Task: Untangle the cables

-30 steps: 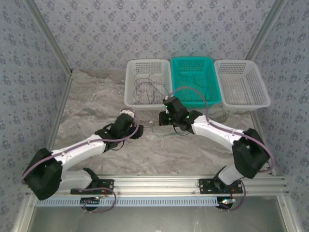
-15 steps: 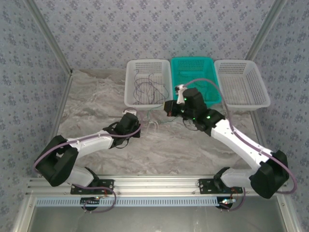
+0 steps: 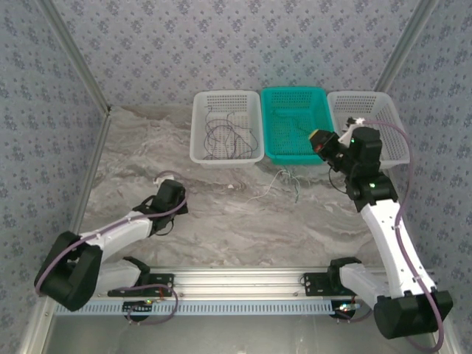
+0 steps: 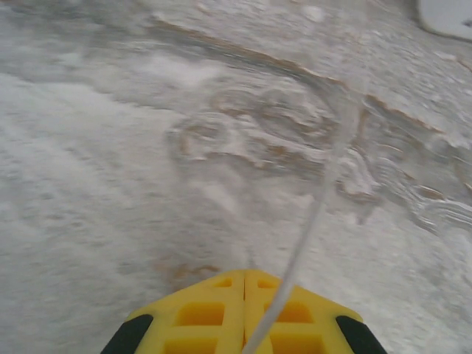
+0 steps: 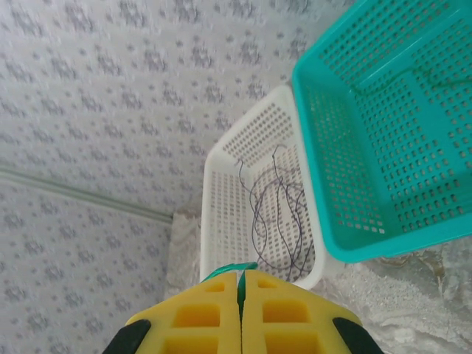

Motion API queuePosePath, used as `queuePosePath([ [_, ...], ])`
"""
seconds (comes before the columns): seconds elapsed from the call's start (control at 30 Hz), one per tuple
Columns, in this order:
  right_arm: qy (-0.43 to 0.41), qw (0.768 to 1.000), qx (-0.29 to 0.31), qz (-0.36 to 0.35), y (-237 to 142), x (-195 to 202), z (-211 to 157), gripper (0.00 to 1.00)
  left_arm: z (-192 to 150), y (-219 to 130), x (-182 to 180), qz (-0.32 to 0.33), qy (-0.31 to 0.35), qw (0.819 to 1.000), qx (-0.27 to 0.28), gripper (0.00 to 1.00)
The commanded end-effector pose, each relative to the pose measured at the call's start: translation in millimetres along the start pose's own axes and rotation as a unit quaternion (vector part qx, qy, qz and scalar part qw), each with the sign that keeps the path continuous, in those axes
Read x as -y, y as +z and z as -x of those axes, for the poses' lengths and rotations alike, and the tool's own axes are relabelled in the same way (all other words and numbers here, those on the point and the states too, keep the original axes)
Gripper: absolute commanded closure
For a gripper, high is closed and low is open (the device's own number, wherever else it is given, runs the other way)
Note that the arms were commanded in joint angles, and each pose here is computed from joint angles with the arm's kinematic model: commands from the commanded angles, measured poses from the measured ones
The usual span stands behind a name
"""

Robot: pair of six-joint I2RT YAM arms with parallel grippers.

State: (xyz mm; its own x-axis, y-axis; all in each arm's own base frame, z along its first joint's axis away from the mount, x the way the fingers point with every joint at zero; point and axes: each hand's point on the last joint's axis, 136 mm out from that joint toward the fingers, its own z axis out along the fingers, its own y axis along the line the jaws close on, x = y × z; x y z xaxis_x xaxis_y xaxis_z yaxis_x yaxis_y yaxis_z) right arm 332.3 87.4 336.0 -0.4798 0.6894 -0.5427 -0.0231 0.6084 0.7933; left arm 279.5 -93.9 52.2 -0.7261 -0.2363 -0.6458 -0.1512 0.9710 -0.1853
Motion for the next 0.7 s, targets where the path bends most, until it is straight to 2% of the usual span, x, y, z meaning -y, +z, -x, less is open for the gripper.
queuePosePath([
  [0.0, 0.039, 0.999, -0.009, 0.017, -11, -3, 0, 1.0, 7, -12, 2, -0.029, 0.014, 0.999, 0.012, 0.99],
  [0.07, 0.038, 0.999, -0.012, 0.035, -12, -12, -1, 1.0, 17, -27, 31, -0.11, 0.043, 0.993, 0.027, 0.76],
  [0.13, 0.033, 0.998, -0.018, 0.055, -10, -22, -3, 1.0, 32, -52, 68, -0.206, 0.079, 0.974, 0.061, 0.52],
  [0.2, 0.022, 0.997, -0.028, 0.071, -8, -32, -8, 1.0, 42, -91, 115, -0.309, 0.14, 0.935, 0.105, 0.35],
  [0.23, 0.016, 0.996, -0.031, 0.076, -6, -36, -10, 1.0, 44, -107, 133, -0.343, 0.168, 0.916, 0.121, 0.3],
  [0.3, 0.004, 0.996, -0.039, 0.085, -4, -44, -15, 1.0, 45, -134, 167, -0.394, 0.217, 0.882, 0.14, 0.23],
  [0.37, -0.006, 0.995, -0.043, 0.09, -4, -50, -19, 1.0, 41, -145, 194, -0.422, 0.255, 0.859, 0.136, 0.21],
  [0.53, -0.029, 0.993, -0.044, 0.107, -7, -68, -25, 1.0, 24, -140, 265, -0.474, 0.304, 0.817, 0.122, 0.19],
  [0.6, -0.032, 0.993, -0.043, 0.109, -8, -72, -25, 1.0, 10, -139, 302, -0.505, 0.319, 0.794, 0.116, 0.18],
  [0.67, -0.031, 0.993, -0.038, 0.108, -10, -74, -22, 1.0, -5, -130, 330, -0.522, 0.326, 0.78, 0.113, 0.18],
])
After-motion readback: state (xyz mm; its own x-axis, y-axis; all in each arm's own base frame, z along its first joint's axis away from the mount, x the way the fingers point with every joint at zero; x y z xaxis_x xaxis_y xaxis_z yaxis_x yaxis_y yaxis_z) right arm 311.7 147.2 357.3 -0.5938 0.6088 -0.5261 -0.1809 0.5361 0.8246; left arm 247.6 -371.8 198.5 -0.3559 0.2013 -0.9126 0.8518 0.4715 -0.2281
